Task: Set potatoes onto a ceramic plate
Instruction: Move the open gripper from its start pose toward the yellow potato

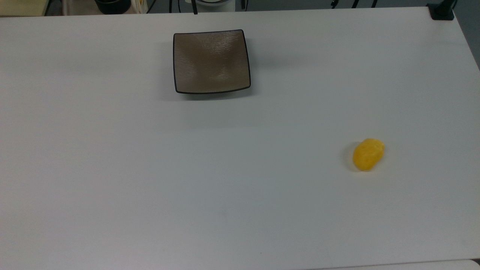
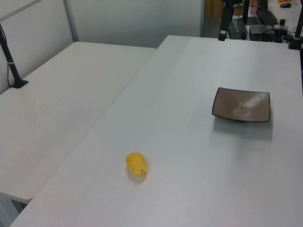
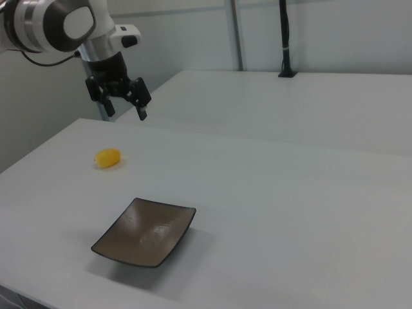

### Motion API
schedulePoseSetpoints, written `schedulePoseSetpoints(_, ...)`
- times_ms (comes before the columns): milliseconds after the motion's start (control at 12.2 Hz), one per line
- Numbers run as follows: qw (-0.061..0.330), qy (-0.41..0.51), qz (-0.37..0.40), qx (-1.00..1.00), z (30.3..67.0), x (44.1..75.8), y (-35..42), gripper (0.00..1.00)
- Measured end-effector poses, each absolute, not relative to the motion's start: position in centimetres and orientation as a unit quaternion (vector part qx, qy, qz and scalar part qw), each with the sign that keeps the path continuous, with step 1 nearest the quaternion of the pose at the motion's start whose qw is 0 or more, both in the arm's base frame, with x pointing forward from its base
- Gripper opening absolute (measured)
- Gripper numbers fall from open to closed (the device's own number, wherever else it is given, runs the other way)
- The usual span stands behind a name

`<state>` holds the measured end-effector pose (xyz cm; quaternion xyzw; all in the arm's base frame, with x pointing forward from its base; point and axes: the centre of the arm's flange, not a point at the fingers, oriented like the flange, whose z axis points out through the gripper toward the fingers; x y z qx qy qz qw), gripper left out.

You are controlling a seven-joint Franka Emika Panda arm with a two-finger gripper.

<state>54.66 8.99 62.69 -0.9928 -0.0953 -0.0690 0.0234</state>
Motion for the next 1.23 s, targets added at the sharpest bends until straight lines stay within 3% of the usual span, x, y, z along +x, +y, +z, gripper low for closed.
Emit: schedulePoseSetpoints(1227, 0.022, -0.107, -0.055, -0.992, 61.20, 55.18, 9.78, 1.00)
